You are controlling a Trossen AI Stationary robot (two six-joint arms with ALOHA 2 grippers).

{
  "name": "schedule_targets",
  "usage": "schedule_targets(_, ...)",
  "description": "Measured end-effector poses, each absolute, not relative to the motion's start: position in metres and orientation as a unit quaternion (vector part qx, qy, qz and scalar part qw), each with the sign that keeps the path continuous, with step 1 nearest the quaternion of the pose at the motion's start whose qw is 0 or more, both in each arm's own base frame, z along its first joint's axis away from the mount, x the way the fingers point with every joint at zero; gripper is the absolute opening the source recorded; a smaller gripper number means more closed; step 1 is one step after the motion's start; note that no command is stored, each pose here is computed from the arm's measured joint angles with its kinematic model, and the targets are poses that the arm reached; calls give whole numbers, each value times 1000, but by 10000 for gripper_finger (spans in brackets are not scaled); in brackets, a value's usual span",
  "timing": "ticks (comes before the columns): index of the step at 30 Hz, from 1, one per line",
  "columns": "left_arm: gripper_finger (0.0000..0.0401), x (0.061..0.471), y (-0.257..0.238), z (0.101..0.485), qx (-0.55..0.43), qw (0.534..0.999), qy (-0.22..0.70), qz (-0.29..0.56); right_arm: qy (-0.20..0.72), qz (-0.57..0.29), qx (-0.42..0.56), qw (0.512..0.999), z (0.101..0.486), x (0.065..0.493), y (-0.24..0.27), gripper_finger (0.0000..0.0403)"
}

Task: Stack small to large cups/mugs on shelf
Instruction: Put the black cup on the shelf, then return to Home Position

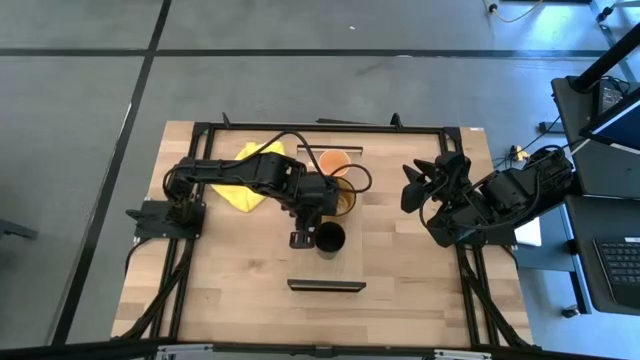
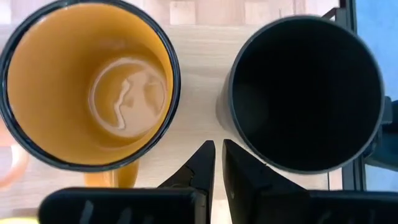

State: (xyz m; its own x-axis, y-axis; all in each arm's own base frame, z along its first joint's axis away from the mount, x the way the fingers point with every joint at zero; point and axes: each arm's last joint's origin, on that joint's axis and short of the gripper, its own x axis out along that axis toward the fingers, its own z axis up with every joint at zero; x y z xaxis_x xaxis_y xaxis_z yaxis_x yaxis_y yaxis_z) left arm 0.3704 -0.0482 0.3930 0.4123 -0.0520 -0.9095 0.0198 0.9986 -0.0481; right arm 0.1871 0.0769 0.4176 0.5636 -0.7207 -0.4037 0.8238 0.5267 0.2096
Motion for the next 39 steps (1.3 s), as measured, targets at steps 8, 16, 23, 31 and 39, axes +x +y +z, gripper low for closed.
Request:
schedule_targets(8, 24, 373, -50, 394, -23, 847, 529, -45, 135, -447, 191, 863, 418, 187, 77, 161)
schedule_targets(16, 21, 374, -46, 394, 2, 850, 526, -26, 135, -447, 191, 863, 418, 187, 77, 161)
schedule_targets(23, 21, 373, -33, 397, 24, 852, 523, -3, 141, -445, 185, 865, 417, 187, 77, 161)
schedule_targets(31, 21, 348, -23, 442, -11, 904, 418, -94, 178, -416, 188, 872, 421, 182, 76, 161)
schedule_targets(39, 20, 306, -11, 501, -23, 947, 251, -199, 124, -222, 140, 957, 464, 205, 92, 161)
